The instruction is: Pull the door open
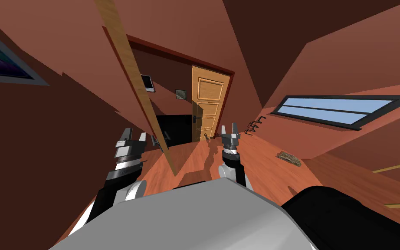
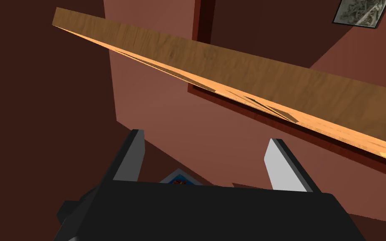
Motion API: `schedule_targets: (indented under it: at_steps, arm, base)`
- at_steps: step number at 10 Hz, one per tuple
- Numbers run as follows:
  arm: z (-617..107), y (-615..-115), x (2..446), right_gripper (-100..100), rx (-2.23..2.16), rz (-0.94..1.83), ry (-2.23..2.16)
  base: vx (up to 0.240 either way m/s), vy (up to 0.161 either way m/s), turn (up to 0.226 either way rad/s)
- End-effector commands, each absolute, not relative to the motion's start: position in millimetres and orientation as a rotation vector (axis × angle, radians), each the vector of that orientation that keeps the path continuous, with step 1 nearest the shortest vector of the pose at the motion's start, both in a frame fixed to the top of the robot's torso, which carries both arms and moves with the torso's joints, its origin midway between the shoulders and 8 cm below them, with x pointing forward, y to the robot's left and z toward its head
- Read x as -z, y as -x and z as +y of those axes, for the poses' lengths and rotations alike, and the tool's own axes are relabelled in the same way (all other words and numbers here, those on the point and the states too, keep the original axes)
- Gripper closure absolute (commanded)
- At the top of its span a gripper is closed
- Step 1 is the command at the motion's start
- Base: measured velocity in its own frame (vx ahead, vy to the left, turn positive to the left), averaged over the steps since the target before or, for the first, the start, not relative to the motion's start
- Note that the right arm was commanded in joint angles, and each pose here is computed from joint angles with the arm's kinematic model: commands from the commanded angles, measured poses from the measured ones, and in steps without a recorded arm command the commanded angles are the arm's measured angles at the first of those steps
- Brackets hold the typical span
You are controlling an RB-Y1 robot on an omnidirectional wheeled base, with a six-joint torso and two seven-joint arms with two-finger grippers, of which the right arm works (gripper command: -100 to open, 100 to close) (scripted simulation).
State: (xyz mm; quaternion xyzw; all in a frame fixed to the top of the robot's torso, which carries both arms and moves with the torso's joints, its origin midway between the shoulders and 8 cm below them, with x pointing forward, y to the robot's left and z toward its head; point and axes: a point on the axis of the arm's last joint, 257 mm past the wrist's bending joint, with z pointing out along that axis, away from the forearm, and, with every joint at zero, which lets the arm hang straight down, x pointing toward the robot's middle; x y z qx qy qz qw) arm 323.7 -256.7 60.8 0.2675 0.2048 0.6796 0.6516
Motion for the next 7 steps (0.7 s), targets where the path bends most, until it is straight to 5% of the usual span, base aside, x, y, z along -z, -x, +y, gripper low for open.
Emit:
schedule_targets:
  at_steps: [1, 7]
  arm:
    - [-262.6, -331.1, -52.1, -100, -1.523, 0.477, -0.622]
    - [-294.7, -361.5, -14.2, -100, -1.423, 0.520, -0.691]
  base:
    - [-0.048, -0.027, 0.295]
    - [0.086, -0.068, 0.236]
